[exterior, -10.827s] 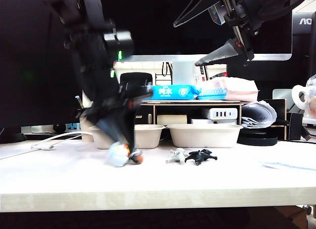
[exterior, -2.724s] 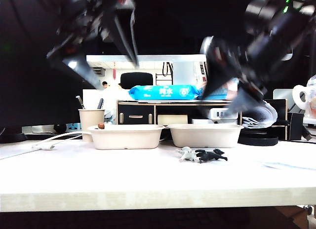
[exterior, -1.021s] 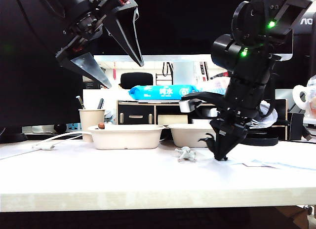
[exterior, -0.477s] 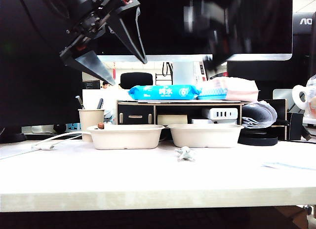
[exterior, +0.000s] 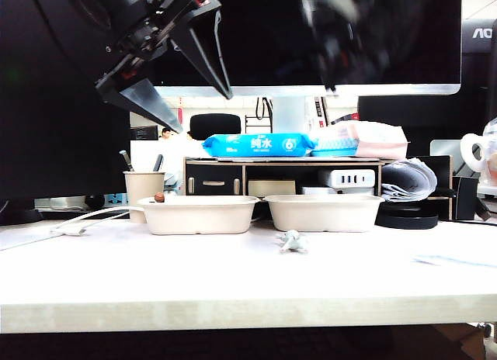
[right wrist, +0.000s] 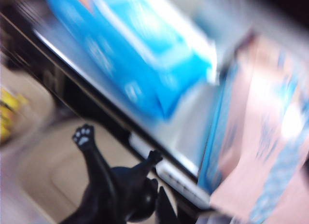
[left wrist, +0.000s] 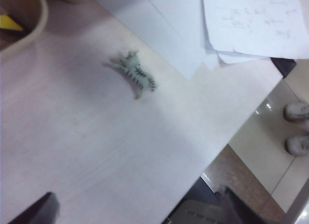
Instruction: Put the dolls with similar sizes into the same paper box, while dolls with different sizes go into separate paper boxes.
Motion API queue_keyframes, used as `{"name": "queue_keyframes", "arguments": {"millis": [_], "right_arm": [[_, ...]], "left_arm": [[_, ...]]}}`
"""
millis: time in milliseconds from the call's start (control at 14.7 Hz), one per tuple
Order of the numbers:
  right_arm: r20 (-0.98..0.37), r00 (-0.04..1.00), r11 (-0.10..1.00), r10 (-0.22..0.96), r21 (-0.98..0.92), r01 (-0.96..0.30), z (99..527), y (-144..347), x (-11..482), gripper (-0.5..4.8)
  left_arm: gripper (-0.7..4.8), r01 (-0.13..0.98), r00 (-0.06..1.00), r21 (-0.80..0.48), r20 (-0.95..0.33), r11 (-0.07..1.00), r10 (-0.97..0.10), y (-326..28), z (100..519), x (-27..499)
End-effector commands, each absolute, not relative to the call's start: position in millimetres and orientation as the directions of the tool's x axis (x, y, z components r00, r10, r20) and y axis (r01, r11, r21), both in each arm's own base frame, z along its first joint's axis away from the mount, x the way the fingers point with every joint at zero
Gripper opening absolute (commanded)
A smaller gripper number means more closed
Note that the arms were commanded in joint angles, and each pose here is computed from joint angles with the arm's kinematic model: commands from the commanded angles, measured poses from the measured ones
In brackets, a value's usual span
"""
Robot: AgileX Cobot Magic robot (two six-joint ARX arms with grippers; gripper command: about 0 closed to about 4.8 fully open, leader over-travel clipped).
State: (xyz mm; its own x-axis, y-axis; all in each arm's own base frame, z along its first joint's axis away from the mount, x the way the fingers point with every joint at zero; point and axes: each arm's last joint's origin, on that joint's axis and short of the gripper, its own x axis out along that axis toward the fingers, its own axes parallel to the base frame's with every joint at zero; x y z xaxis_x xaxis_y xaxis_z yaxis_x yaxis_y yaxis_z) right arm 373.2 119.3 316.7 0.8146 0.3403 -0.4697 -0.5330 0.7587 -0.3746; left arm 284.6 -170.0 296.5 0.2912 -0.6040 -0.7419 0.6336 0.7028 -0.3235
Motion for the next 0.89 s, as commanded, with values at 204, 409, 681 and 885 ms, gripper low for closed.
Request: {"name": "queue_keyframes", "arguments": {"millis": [204,409,681,885], "right_arm": [[-0.548,0.764,0.760,0.341,-0.317,-0.567,274.7,121.4,397.2,-0.05],[-0.582,0.739,0.781,0.338,-0.265,-0.566,251.7,122.0,408.4,-0.05],[-0.569,0.747,0.782,0.344,-0.267,-0.563,249.3,121.4,411.8,-0.05],[-0.568,0.745,0.785,0.348,-0.258,-0.564,249.5,121.6,411.8,2.86]], "left_arm": [[4.62,0.632,0.312,-0.308,-0.739,0.712,-0.597,-171.0,295.0,288.4],[4.62,0.629,0.305,-0.310,-0.744,0.712,-0.594,-171.5,292.9,289.0],[4.62,0.633,0.313,-0.304,-0.741,0.713,-0.594,-171.6,293.3,289.6],[4.62,0.633,0.314,-0.303,-0.740,0.712,-0.594,-171.6,293.4,289.8]]}}
